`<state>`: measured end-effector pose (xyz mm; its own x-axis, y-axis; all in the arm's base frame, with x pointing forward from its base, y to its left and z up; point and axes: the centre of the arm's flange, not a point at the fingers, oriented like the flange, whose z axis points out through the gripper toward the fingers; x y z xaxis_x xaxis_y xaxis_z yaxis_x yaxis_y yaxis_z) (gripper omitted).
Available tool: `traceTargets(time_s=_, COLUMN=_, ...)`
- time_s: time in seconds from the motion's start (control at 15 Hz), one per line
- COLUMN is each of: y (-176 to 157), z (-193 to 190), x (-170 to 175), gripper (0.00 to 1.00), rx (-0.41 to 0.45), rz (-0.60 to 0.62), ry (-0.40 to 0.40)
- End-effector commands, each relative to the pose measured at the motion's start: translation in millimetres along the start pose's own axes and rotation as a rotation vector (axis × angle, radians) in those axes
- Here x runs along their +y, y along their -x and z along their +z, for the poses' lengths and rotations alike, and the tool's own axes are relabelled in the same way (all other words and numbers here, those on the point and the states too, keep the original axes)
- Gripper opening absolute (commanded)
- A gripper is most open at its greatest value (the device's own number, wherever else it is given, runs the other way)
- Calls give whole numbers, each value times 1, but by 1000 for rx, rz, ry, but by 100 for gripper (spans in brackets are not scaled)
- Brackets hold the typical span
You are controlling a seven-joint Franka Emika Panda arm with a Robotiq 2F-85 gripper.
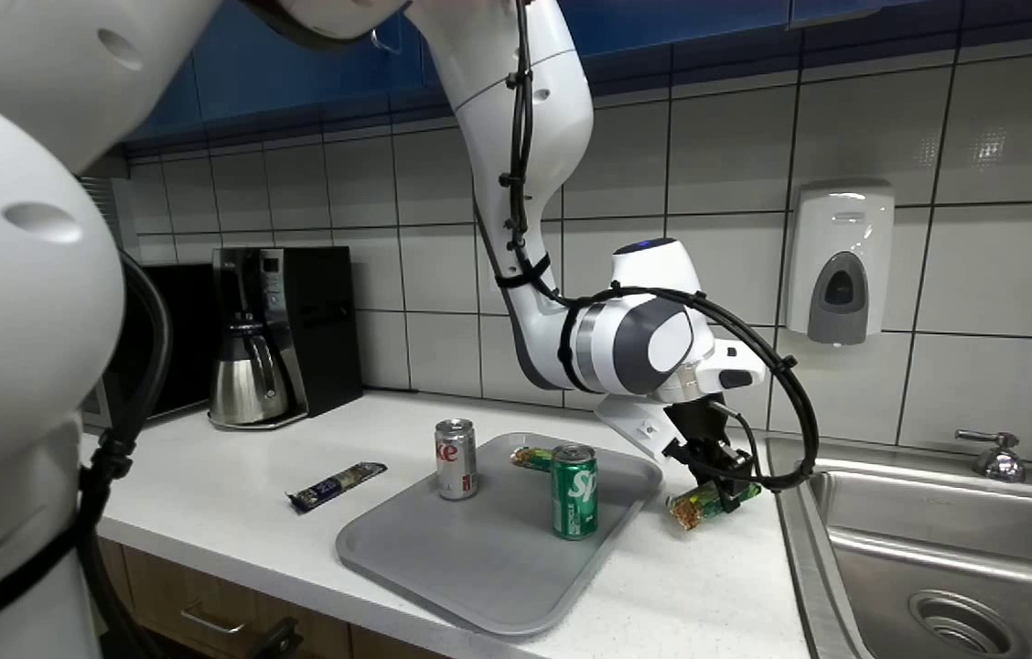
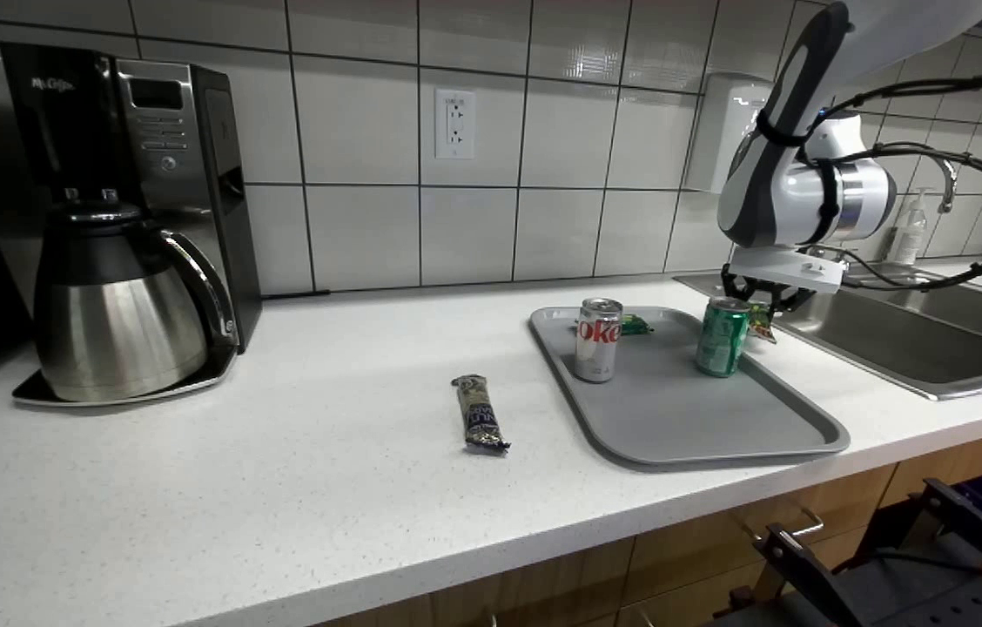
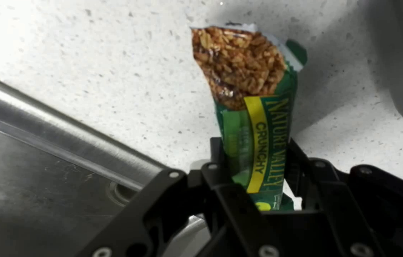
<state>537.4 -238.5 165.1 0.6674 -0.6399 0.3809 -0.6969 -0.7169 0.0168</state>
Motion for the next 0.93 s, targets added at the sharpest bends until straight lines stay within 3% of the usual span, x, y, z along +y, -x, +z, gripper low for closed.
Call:
traceTargets(time_s=0.0, y=-1, z=2, x=4, gripper=17, rx=4, rz=-9, ry=-4)
traceTargets(time_s=0.33, y=2, z=6, x=3, gripper=17, rx=-6, rz=-10, ry=3)
traceTargets(time_s=0.4, y=3, z=7, x=4, gripper=67, rx=-7, rz=-10, ry=5)
traceTargets(time_s=0.47, y=3, z=8, x=4, gripper=68, rx=-8, rz=-9, ry=7)
traceTargets(time_s=0.73, y=2, z=5, x=1, gripper=96, rx=1, rz=-12, ry=11)
traceTargets(time_s=0.87, y=-1, z=0, x=-2, gripper=100, rx=11, rz=-16, ry=9)
